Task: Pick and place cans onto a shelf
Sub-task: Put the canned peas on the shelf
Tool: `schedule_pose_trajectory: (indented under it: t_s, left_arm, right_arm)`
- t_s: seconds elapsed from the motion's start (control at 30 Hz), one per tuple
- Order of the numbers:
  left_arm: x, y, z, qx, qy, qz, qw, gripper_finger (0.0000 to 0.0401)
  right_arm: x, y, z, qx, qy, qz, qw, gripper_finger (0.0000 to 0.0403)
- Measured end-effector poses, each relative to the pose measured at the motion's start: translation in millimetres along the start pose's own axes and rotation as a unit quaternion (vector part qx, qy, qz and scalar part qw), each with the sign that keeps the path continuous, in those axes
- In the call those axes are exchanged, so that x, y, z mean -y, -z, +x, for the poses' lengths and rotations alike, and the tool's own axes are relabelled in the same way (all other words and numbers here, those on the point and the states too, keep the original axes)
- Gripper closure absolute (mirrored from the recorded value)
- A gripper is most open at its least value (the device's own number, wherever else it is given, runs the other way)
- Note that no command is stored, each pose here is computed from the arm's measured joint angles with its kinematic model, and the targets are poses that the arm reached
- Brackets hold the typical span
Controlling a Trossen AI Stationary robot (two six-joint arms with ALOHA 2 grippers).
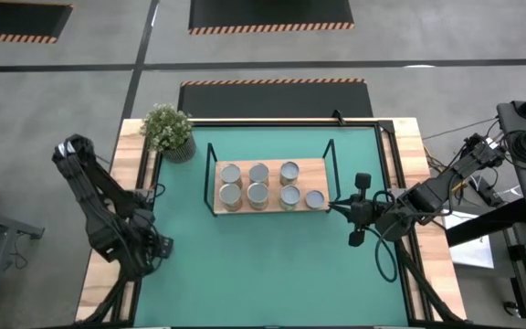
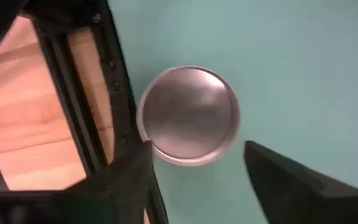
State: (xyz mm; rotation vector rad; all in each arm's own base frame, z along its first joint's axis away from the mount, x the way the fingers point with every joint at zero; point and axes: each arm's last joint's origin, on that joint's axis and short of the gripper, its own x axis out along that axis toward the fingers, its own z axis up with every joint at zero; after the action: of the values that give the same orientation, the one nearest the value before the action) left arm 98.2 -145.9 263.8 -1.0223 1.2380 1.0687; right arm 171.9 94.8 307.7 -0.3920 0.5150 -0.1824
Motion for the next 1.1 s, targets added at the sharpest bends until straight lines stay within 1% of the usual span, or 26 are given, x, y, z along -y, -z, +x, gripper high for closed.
schedule_pose_trajectory:
  t_s: [0.13, 0.23, 0.3, 0.4, 0.57, 0.83, 1.0, 1.1]
  left_arm:
    - [0, 1, 7, 0.011, -0.014, -0.006, 1.000, 0.0088]
    - [1, 2, 9, 0.014, -0.018, -0.005, 1.000, 0.0043]
    - [2, 3, 10, 0.017, -0.021, -0.005, 1.000, 0.0021]
    - [3, 5, 13, 0.024, -0.027, -0.004, 0.999, 0.0006]
    - [3, 5, 20, 0.038, -0.037, -0.002, 0.999, 0.0006]
    - [2, 5, 40, 0.045, -0.032, -0.002, 0.998, 0.0027]
    - [5, 7, 46, 0.049, -0.034, -0.002, 0.998, 0.0052]
    - [7, 10, 47, 0.053, -0.038, -0.002, 0.998, 0.0076]
  right_arm:
    - [0, 0, 0, 0.000, 0.000, 0.000, 1.000, 0.0390]
    - [0, 0, 0, 0.000, 0.000, 0.000, 1.000, 0.0390]
    - [0, 0, 0, 0.000, 0.000, -0.001, 1.000, 0.0390]
    - [0, 0, 0, 0.000, 0.000, -0.001, 1.000, 0.0390]
    - [0, 0, 0, 0.000, 0.000, -0.001, 1.000, 0.0390]
    - [0, 0, 0, -0.001, 0.000, -0.001, 1.000, 0.0390]
    - [0, 0, 0, -0.001, 0.000, -0.001, 1.000, 0.0390]
    - [0, 0, 0, -0.001, 0.000, -0.001, 1.000, 0.0390]
